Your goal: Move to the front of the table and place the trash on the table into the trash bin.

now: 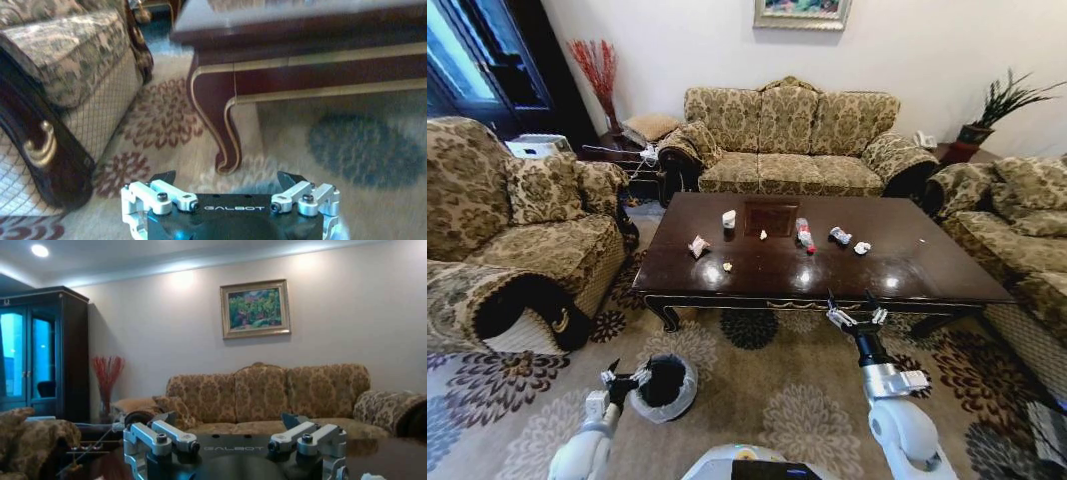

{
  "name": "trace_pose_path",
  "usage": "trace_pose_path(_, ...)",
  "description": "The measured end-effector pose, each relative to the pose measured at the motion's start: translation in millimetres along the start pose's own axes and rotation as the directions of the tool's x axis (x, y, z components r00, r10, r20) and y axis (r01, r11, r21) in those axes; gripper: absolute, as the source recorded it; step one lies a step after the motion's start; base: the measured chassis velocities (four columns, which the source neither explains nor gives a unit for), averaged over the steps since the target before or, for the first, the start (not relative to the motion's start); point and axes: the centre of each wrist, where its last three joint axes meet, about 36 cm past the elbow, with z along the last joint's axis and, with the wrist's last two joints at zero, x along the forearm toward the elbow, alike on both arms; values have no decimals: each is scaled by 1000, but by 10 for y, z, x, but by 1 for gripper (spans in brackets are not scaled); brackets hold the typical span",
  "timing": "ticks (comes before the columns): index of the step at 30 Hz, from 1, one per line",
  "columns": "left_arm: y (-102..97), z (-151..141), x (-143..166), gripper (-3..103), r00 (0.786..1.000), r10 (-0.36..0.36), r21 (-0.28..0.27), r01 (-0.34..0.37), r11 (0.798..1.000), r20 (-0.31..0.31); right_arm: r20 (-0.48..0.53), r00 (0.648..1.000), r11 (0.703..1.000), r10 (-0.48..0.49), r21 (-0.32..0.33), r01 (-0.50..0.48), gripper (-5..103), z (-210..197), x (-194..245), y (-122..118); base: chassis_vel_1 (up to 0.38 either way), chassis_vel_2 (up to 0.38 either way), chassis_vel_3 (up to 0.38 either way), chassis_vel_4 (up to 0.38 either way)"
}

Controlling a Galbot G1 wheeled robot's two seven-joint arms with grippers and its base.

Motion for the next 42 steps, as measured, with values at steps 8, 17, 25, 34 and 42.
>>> trace_pose_path(8,126,228,-401,100,997,-31,35,33,999,-66,19,1000,999,16,28,-16,100,-5,4,-3,-12,-16,5,7)
trace_pose_path(17,120,572,-959,100,986,-67,49,75,996,-150,-12,1000,997,18,73,-17,100,10,135,-50,0,0,0,0)
trace_pose_path(25,153,735,-1265,100,973,-58,13,62,998,-224,-39,999,996,11,94,-8,100,-64,163,-39,0,0,0,0)
trace_pose_path(34,181,688,-1584,100,968,-65,-19,62,998,-243,-53,997,990,56,132,-49,100,-84,166,-41,0,0,0,0)
trace_pose_path(42,185,644,-1868,81,950,-80,-14,80,997,-300,-48,998,988,51,151,-44,100,-92,178,-106,0,0,0,0)
